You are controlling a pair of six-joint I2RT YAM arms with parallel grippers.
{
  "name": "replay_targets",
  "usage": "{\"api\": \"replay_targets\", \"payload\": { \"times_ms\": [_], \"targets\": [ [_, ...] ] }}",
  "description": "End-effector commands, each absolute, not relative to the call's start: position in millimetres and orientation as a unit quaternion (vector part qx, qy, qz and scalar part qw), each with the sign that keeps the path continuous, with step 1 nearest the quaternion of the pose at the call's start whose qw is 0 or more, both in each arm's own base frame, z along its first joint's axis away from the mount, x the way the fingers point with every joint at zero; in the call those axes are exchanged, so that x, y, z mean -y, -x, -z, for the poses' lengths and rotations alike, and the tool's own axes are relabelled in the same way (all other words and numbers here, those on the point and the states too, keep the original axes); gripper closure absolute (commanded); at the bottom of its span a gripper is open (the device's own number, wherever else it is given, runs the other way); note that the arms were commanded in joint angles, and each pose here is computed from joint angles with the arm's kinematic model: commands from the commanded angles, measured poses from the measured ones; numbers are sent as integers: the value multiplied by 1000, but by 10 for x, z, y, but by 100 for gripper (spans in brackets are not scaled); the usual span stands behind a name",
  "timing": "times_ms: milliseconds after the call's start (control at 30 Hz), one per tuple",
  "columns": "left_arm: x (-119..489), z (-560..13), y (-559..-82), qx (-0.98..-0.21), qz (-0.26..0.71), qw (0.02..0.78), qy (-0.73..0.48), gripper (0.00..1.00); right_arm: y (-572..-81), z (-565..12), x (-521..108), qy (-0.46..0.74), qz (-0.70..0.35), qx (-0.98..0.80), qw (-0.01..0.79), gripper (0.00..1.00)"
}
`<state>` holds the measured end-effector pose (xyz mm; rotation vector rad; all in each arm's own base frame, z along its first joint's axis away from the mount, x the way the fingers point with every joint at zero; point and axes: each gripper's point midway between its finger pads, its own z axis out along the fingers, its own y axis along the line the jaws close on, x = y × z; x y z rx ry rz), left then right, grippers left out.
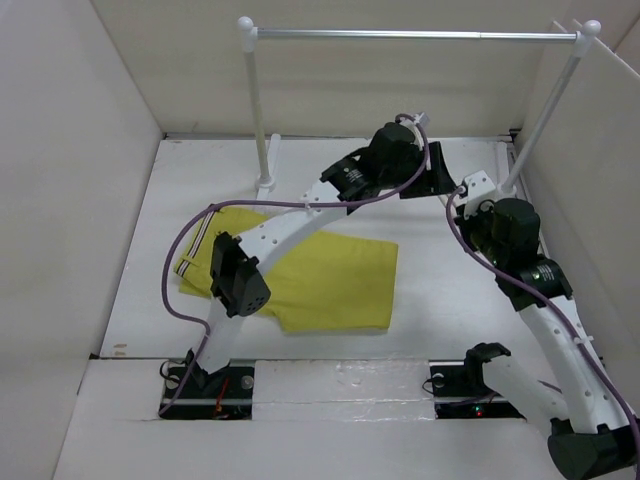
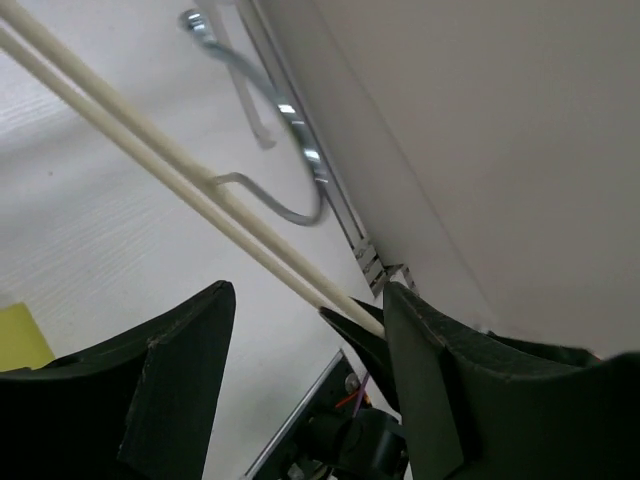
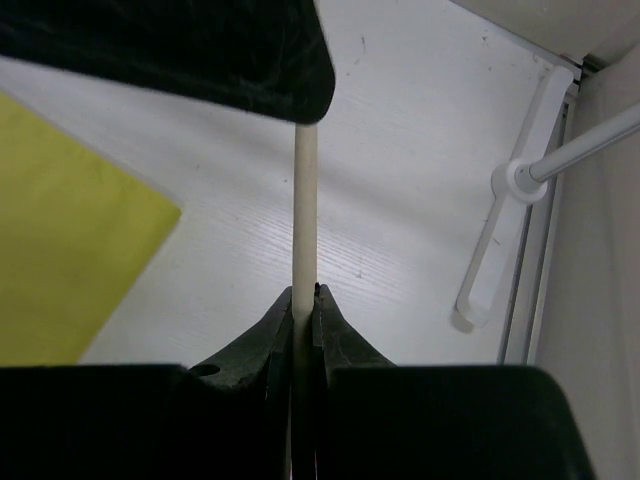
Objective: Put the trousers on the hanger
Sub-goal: Place trousers on hanger
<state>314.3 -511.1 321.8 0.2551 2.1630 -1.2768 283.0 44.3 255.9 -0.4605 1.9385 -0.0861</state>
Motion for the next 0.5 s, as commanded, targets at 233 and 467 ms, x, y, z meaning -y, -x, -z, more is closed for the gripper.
{"api": "replay_targets", "payload": {
  "times_ms": [233,467],
  "targets": [
    [5195,-3338,-3153,-811,504,291,-64,60,-2789,-2737,-516,184,39,-796,576,100],
    [5292,-3088,-3132,-822,497,271,-62,55,-2692,-2548,-703,195,22,-804,561,100]
  ]
}}
